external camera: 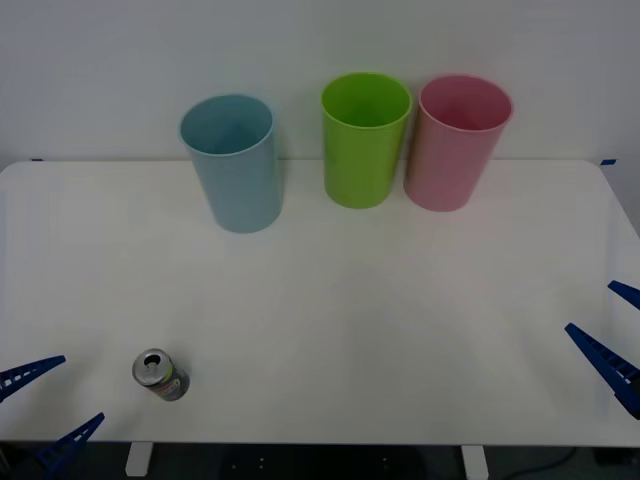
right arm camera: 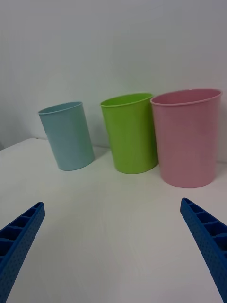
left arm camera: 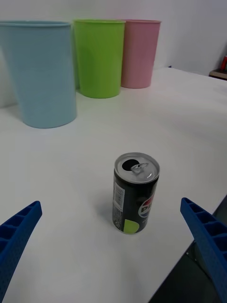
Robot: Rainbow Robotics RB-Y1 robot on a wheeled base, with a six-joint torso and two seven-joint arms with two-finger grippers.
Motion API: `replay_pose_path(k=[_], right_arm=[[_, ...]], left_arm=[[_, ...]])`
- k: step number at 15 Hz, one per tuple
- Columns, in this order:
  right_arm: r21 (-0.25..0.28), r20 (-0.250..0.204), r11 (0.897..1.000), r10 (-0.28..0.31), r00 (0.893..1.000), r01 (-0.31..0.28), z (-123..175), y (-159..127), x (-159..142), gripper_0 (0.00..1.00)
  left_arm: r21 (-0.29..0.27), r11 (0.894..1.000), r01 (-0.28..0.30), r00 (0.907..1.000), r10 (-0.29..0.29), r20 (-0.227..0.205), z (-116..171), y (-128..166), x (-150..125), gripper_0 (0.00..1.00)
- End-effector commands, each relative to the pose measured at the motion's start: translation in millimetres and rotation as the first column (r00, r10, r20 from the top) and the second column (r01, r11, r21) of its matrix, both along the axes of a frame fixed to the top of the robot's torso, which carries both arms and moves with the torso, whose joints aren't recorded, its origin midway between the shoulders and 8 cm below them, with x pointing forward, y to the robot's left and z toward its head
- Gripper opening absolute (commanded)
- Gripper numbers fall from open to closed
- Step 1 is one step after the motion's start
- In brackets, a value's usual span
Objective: Grasp the object on the table and drop it into the matching bin: aluminum can to the light blue bin, PET bottle to the pink bin.
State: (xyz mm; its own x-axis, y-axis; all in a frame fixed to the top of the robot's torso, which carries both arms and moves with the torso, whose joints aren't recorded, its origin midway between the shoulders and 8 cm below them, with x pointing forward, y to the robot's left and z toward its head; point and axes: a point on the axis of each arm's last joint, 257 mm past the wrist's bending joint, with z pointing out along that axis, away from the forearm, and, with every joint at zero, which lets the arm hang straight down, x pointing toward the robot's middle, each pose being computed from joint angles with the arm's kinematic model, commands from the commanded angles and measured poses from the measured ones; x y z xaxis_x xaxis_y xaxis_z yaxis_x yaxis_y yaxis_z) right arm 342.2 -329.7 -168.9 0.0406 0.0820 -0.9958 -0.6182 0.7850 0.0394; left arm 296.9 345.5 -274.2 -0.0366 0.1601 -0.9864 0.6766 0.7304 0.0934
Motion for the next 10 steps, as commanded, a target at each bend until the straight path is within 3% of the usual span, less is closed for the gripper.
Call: replay_pose_path(k=[1,7,10], right_arm=[[0.000,0.000,1.000,0.000,1.000,0.000,0.0,0.0,0.0,1.00],[0.000,0.000,1.000,0.000,1.000,0.000,0.0,0.0,0.0,1.00],[0.000,0.000,1.000,0.000,1.000,0.000,0.0,0.0,0.0,1.00]], left_arm=[[0.023,1.000,0.013,0.9999,-0.013,0.009,-21.0,-4.9,3.8,1.00],[0.012,0.999,0.034,0.9994,-0.034,-0.007,-43.3,-18.6,12.5,1.00],[0.032,0.999,0.016,0.9989,-0.018,0.044,-54.5,-24.9,20.4,1.00]])
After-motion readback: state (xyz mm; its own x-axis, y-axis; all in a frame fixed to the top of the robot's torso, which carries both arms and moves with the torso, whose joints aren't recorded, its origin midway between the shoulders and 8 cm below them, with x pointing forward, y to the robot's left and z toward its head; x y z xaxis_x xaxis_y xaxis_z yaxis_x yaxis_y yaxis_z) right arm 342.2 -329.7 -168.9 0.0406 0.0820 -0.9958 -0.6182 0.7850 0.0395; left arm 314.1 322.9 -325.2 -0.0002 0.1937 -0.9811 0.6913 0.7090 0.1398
